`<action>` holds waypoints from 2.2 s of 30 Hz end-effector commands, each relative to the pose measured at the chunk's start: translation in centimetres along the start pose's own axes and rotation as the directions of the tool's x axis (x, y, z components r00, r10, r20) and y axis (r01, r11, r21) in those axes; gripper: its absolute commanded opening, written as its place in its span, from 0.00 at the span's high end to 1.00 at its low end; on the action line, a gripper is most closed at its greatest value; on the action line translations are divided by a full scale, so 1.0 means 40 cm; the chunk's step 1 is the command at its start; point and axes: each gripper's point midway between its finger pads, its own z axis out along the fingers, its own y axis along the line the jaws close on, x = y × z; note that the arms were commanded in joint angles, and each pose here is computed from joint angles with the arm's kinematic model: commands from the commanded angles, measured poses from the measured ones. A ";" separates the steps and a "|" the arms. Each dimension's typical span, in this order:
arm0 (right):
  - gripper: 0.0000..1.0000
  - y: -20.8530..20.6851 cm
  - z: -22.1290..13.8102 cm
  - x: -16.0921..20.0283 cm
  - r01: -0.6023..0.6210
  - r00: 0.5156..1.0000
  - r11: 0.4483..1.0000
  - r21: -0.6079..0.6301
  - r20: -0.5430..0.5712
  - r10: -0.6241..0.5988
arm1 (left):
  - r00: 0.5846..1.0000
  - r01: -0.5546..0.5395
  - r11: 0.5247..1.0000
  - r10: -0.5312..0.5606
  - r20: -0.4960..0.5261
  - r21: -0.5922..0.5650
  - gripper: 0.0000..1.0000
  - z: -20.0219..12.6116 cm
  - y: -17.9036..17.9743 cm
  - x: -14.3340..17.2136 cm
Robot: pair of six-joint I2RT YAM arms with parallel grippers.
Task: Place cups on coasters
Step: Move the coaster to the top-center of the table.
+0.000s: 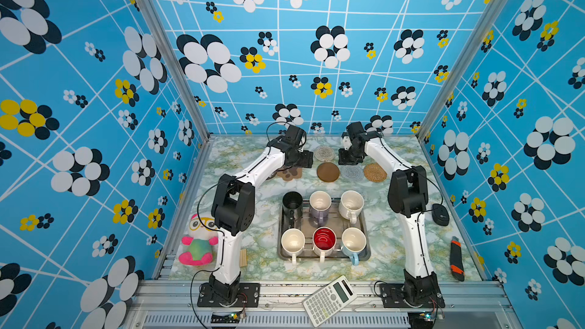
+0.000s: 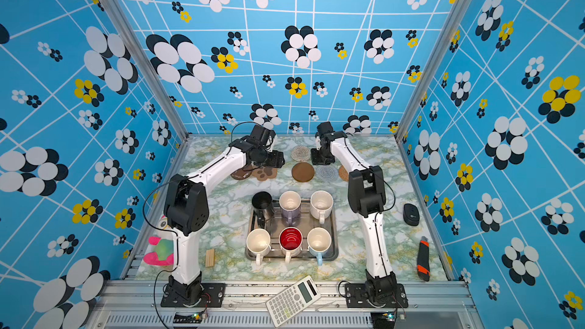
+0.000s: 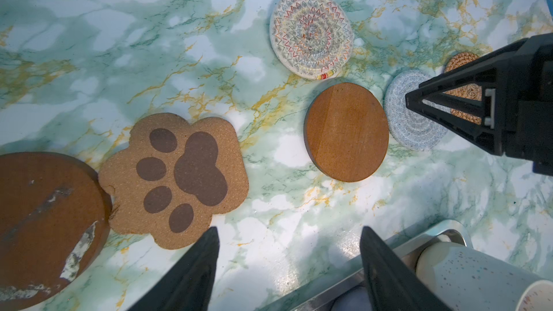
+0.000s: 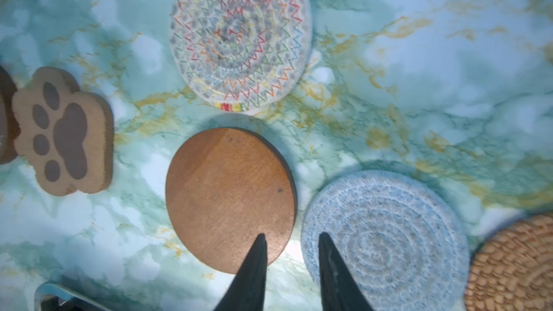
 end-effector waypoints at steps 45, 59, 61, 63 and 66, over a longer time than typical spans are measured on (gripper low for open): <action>0.55 0.069 0.102 0.083 -0.176 0.981 0.963 -0.202 -0.114 0.156 | 1.000 0.023 0.999 -0.023 -0.015 0.042 0.25 0.005 -0.016 0.016; 0.57 0.132 0.134 0.075 -0.200 0.977 0.944 -0.261 -0.121 0.174 | 0.999 0.033 0.999 -0.032 -0.016 0.043 0.24 0.006 -0.013 0.024; 0.57 0.144 0.137 0.073 -0.201 0.977 0.942 -0.269 -0.122 0.173 | 0.999 0.034 0.998 -0.033 -0.018 0.044 0.24 0.007 -0.013 0.027; 0.57 0.152 0.141 0.071 -0.201 0.977 0.941 -0.274 -0.120 0.174 | 0.999 0.035 0.998 -0.034 -0.017 0.045 0.24 0.006 -0.012 0.028; 0.57 0.165 0.146 0.069 -0.202 0.977 0.938 -0.282 -0.121 0.174 | 0.999 0.035 0.998 -0.035 -0.017 0.046 0.24 0.006 -0.011 0.028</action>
